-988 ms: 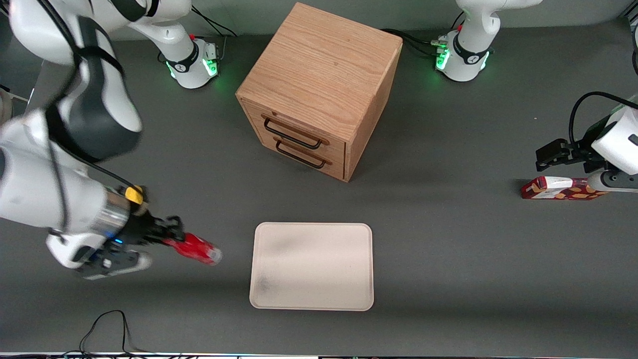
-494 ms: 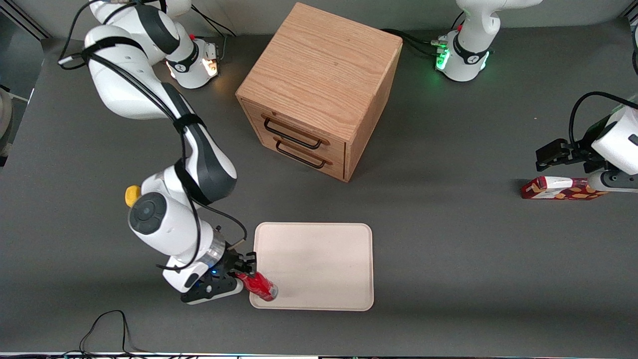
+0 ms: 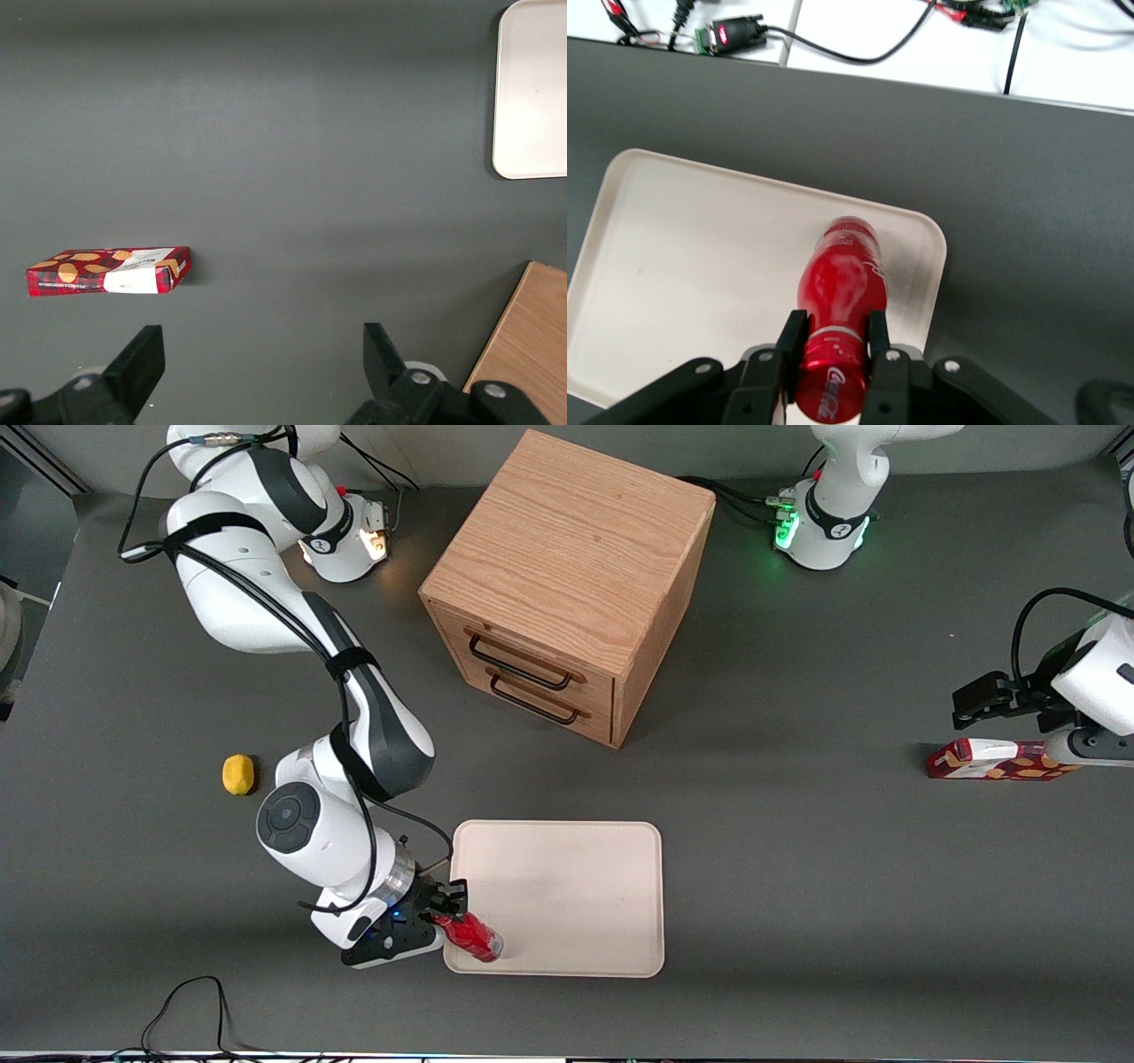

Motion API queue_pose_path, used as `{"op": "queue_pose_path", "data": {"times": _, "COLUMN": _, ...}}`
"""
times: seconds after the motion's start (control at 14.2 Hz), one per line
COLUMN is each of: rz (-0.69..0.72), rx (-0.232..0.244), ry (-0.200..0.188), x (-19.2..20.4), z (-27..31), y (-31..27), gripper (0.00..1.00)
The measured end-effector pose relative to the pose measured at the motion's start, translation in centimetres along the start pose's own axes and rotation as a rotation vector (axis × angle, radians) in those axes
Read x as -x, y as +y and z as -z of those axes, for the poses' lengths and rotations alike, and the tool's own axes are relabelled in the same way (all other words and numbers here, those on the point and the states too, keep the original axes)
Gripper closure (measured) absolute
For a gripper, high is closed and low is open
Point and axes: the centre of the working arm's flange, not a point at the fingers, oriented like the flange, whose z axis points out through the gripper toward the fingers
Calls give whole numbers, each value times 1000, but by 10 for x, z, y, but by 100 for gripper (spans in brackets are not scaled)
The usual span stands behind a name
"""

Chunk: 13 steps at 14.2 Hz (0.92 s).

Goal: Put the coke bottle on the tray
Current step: 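Lower the bottle onto the tray and open the right gripper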

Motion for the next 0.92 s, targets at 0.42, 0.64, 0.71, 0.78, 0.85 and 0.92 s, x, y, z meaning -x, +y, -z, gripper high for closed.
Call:
{"op": "queue_pose_path", "data": {"times": 0.42, "rz": -10, "rx": -2, "ry": 17, "x": 2, "z": -16, "y": 8, "gripper": 59}}
{"op": "queue_pose_path", "data": {"times": 0.64, "rz": -12, "rx": -7, "ry": 49, "x": -2, "z": -12, "y": 8, "gripper": 30}}
{"op": "queue_pose_path", "data": {"times": 0.71, "rz": -13, "rx": -9, "ry": 57, "x": -3, "z": -12, "y": 8, "gripper": 19}}
{"op": "queue_pose_path", "data": {"times": 0.78, "rz": -14, "rx": -10, "ry": 62, "x": -3, "z": -11, "y": 8, "gripper": 10}}
{"op": "queue_pose_path", "data": {"times": 0.85, "rz": -16, "rx": -10, "ry": 67, "x": -4, "z": -9, "y": 7, "gripper": 1}}
{"op": "queue_pose_path", "data": {"times": 0.92, "rz": -20, "rx": -11, "ry": 72, "x": -5, "z": -5, "y": 7, "gripper": 0}}
